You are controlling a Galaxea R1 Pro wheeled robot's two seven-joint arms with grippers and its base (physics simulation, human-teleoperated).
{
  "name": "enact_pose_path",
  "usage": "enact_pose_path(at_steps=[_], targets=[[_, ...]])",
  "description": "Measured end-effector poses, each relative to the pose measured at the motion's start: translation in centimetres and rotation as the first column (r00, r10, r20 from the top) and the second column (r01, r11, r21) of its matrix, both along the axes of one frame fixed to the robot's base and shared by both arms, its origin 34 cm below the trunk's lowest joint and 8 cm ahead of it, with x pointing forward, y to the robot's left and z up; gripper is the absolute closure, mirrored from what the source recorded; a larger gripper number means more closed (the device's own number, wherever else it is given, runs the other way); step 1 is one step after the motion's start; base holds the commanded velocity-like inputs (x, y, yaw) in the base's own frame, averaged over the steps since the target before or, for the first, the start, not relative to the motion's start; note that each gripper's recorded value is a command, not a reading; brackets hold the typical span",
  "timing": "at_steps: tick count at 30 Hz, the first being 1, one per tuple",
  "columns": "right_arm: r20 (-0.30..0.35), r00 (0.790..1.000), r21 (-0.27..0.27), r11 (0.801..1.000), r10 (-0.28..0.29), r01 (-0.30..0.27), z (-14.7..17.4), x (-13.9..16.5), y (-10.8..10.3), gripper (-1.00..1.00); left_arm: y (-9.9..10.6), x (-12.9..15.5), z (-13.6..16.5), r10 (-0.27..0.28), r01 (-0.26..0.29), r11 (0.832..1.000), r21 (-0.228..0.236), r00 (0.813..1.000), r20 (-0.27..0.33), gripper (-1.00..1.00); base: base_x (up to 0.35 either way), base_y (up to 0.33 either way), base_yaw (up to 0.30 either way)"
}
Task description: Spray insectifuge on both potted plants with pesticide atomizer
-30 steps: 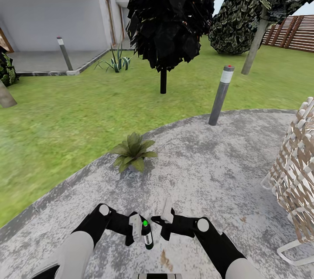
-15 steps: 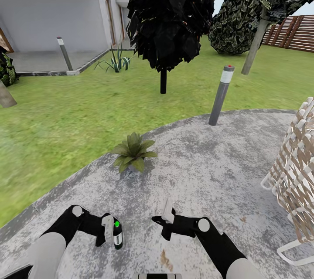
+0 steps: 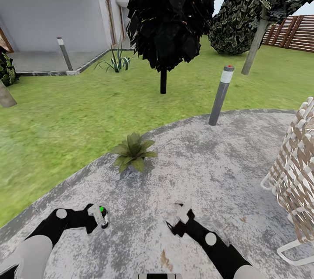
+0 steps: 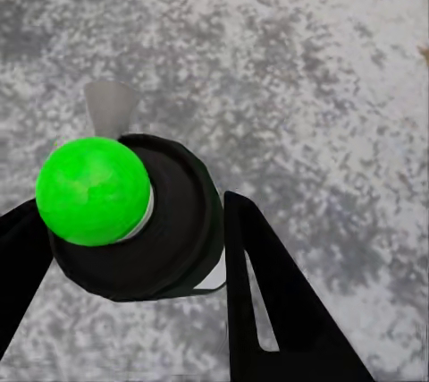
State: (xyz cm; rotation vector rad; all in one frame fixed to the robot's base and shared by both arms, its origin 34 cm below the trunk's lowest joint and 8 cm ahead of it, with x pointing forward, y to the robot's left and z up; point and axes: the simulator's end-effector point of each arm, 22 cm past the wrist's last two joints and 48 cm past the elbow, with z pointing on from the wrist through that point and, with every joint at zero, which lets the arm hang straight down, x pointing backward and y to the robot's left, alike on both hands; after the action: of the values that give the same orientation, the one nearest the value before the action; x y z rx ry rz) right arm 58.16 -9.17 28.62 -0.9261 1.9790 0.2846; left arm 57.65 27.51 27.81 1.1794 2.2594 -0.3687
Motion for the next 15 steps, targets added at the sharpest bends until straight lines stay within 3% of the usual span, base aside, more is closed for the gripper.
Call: enact_pose_path(at_steps=[1, 3, 4, 6, 8, 10, 12, 15], targets=[[0.021, 0.985, -0.095, 0.981, -0.170, 0.171, -2.3, -0.1, -4.4, -1.00, 1.1, -0.3, -0.7, 0.110, -0.109, 0.994, 0.008, 0.992, -0.064, 1.00, 0.000, 0.000, 0.000], [0.015, 0.954, -0.179, 0.938, -0.300, 0.297, -4.8, -1.9, -8.0, -1.00, 1.2, -0.8, -1.2, 0.167, -0.167, 0.986, 0.014, 0.979, -0.115, 1.00, 0.000, 0.000, 0.000], [0.019, 0.939, -0.202, 0.919, -0.342, 0.339, -5.3, -2.4, -9.2, -1.00, 1.1, -0.9, -1.3, 0.181, -0.180, 0.983, 0.017, 0.975, -0.132, 1.00, 0.000, 0.000, 0.000], [0.024, 0.889, -0.227, 0.864, -0.457, 0.450, -6.0, -3.2, -11.9, -1.00, 0.9, -1.1, -1.7, 0.217, -0.214, 0.976, 0.034, 0.963, -0.162, 1.00, 0.000, 0.000, 0.000], [-0.009, 0.810, -0.228, 0.790, -0.586, 0.569, -6.9, -4.5, -14.6, -1.00, 1.8, -1.2, -2.2, 0.279, -0.268, 0.960, 0.081, 0.943, -0.180, 1.00, 0.000, 0.000, 0.000], [-0.054, 0.745, -0.243, 0.732, -0.665, 0.636, -8.0, -6.4, -16.5, -1.00, 2.6, -1.3, -2.7, 0.331, -0.312, 0.942, 0.125, 0.924, -0.192, 1.00, 0.000, 0.000, 0.000], [-0.086, 0.704, -0.271, 0.696, -0.705, 0.665, -9.1, -8.3, -17.7, -1.00, 2.7, -1.7, -3.1, 0.370, -0.344, 0.927, 0.152, 0.904, -0.215, 1.00, 0.000, 0.000, 0.000], [-0.105, 0.682, -0.301, 0.677, -0.723, 0.672, -9.9, -9.9, -18.7, -1.00, 1.1, -2.3, -3.6, 0.393, -0.362, 0.918, 0.163, 0.882, -0.259, 1.00, 0.000, 0.000, 0.000]])
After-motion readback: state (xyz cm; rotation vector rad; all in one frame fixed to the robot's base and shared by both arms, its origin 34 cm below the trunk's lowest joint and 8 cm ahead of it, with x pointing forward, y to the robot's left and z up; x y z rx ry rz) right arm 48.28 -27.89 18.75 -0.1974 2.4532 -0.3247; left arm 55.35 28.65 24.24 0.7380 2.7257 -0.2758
